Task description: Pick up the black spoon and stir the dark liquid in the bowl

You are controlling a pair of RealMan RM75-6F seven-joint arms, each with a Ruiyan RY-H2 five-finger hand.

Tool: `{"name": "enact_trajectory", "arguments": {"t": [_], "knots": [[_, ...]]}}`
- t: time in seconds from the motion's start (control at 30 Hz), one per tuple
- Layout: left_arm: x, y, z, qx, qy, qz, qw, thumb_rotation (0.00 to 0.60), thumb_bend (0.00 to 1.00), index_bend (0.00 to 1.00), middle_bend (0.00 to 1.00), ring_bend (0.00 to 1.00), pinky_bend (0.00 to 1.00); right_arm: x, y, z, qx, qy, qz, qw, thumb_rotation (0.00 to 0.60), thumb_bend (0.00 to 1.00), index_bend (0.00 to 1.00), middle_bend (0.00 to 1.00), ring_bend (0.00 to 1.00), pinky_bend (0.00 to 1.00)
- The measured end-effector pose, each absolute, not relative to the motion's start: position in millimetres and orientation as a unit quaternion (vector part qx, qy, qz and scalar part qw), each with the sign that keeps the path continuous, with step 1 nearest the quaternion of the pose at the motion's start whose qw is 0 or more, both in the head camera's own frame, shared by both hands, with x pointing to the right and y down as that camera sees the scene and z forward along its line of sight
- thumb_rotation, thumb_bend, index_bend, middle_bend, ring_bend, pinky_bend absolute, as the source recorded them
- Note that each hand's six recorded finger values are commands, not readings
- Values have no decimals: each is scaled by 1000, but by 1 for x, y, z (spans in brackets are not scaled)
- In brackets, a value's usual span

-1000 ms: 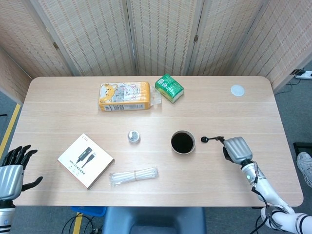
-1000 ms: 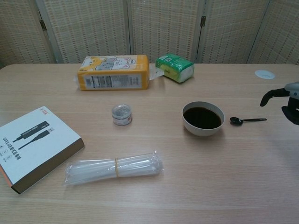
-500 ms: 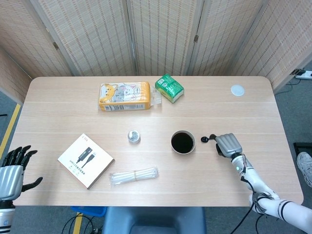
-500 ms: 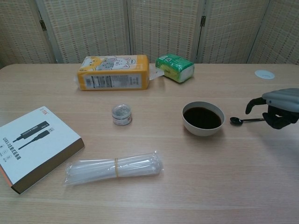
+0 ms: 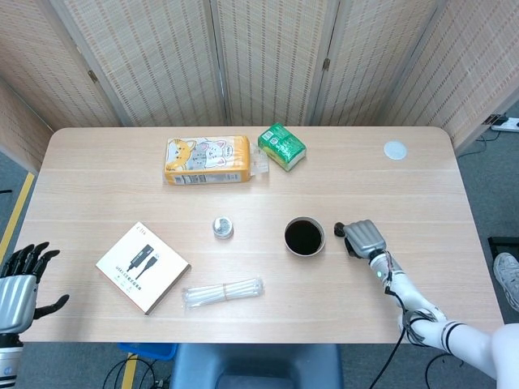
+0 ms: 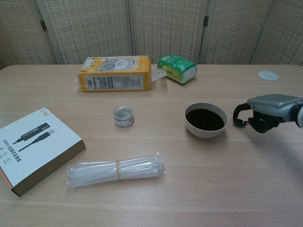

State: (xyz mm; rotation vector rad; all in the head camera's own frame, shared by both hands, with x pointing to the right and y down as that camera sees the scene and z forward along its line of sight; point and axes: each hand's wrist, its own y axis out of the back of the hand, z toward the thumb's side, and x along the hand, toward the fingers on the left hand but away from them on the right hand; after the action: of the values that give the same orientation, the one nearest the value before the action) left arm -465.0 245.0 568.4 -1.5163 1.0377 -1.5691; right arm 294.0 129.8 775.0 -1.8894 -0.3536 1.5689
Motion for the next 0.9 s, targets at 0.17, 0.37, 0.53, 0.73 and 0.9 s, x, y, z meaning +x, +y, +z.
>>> {"name": "enact_trajectory", "arguments": {"t": [0.17, 0.37, 0.53, 0.73, 0.9], "knots": [[-466, 246, 568, -585, 403, -608, 354, 600, 184, 231, 150, 119, 142, 294, 131, 775, -721, -136, 598, 323, 600, 736, 272, 941, 1000, 1000], [-466, 246, 569, -586, 402, -608, 354, 600, 184, 231, 150, 119, 142, 300, 132, 772, -718, -140, 601, 322, 600, 736, 272, 941, 1000, 1000], [-466, 247, 569, -587, 403, -608, 353, 600, 184, 231, 150, 119, 142, 297, 135, 773, -720, -136, 599, 322, 600, 736, 272, 941, 1000, 1000], [-468, 249, 569, -584, 404, -610, 352, 600, 184, 231, 150, 119, 142, 294, 140, 776, -723, -130, 598, 320, 600, 736, 272, 941, 1000, 1000], [-468, 248, 569, -584, 406, -609, 352, 600, 184, 231, 150, 119, 142, 295, 147, 776, -725, -126, 596, 320, 600, 736, 272, 941, 1000, 1000]]}}
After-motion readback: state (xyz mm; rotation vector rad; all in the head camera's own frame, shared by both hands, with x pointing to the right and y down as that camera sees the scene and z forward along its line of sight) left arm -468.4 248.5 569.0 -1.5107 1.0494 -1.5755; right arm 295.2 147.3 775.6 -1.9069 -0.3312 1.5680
